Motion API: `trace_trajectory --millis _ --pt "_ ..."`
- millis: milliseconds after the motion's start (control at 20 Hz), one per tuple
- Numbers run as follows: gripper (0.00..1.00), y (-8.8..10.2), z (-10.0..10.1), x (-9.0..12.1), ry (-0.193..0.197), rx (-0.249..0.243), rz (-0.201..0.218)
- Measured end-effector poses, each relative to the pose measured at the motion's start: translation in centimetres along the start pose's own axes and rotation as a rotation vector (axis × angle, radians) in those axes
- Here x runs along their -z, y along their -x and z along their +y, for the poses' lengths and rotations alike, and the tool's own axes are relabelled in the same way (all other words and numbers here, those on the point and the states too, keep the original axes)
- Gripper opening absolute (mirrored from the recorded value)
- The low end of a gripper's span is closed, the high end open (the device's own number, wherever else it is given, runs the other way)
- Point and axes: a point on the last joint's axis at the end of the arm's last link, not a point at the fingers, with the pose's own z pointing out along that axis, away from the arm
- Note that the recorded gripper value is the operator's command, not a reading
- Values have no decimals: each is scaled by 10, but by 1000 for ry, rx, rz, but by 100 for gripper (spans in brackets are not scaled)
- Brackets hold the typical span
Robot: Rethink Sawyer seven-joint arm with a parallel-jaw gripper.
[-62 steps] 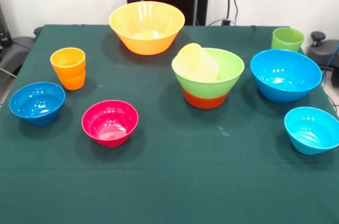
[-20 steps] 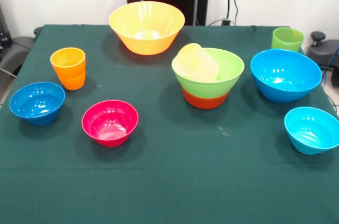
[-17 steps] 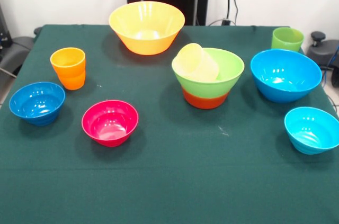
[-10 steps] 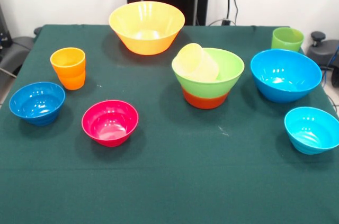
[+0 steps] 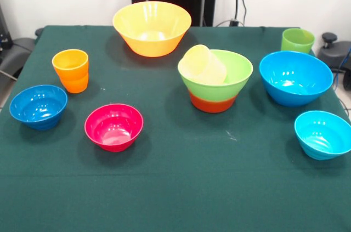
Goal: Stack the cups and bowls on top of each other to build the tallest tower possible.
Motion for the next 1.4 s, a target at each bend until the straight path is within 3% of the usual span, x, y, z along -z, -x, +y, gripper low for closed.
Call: trace_trajectory --millis 250,400,900,1200,1400 --pt "100 2 -4 -9 20 -44 -22" --pt "100 5 -17 -8 17 -49 -35" --pt "100 8 -44 -4 7 47 -51" --pt "100 12 -47 -5 6 101 -57" --pt "100 14 -47 -5 8 110 -58"
